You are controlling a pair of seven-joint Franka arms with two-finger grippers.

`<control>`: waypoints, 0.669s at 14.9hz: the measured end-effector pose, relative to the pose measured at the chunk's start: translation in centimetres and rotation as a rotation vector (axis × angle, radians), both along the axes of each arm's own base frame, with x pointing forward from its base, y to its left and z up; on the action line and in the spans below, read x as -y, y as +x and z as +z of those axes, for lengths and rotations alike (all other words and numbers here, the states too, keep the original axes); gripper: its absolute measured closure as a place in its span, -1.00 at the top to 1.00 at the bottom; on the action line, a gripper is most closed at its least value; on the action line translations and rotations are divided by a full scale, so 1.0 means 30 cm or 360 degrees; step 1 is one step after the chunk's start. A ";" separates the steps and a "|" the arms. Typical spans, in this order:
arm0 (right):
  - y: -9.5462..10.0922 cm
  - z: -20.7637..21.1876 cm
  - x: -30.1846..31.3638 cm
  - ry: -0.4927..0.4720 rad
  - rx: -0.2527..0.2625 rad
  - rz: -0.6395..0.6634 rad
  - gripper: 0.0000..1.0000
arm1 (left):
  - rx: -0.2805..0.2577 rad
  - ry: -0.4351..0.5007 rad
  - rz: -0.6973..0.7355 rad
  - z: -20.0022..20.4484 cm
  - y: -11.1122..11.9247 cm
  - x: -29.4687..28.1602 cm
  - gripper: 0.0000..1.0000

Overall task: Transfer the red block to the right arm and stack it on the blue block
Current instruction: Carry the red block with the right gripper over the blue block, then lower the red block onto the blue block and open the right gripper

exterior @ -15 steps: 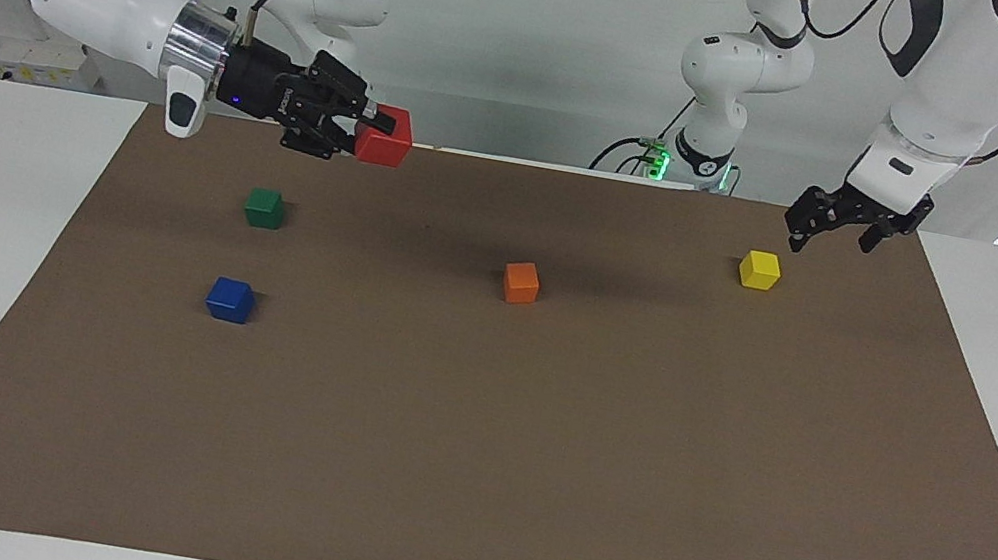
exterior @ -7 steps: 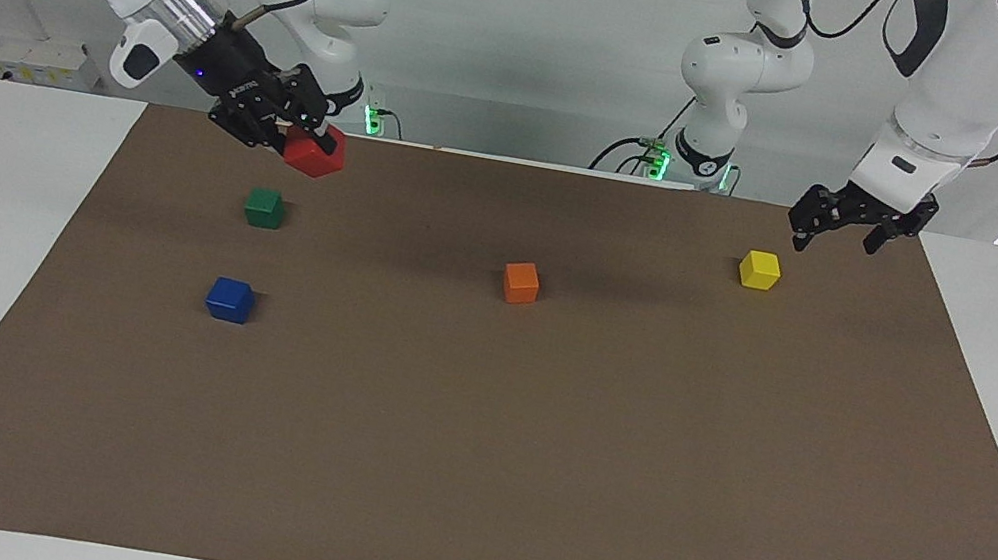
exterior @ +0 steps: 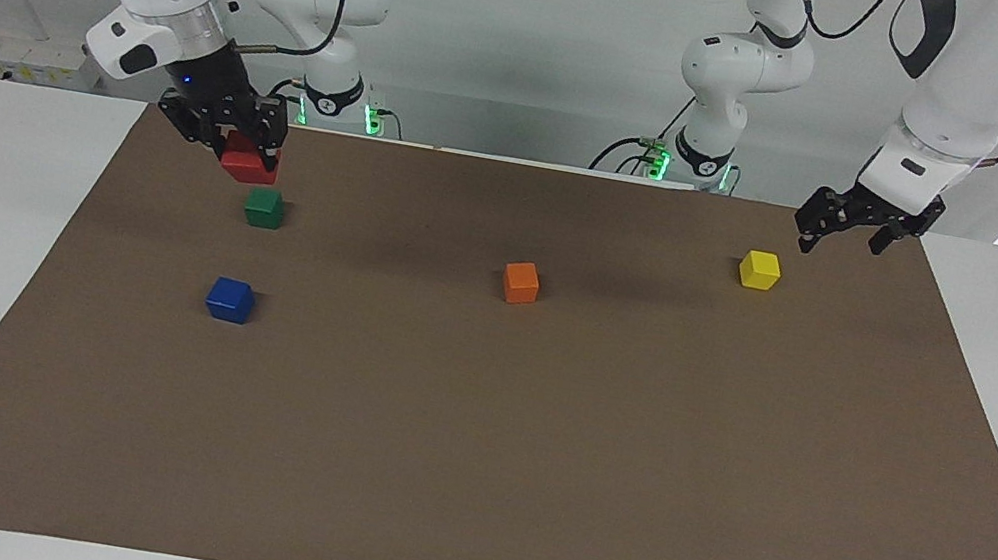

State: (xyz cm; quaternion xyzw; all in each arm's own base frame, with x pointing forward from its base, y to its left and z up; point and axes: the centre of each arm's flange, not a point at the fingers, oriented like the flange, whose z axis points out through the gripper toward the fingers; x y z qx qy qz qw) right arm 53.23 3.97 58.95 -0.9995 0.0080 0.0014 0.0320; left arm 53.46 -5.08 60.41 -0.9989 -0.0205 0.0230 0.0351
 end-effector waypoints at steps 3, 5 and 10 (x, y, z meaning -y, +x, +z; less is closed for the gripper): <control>-0.009 -0.059 0.017 -0.0125 0.0005 0.0017 0.10 | 0.0000 0.0001 0.0002 0.000 0.000 0.005 1.00; -0.019 -0.125 0.011 -0.0152 0.0069 0.0027 0.10 | 0.0002 0.0001 0.0003 0.000 -0.001 0.016 1.00; -0.058 -0.280 0.013 -0.0236 0.0187 0.0038 0.10 | 0.0008 -0.0008 -0.0009 0.007 -0.007 0.037 1.00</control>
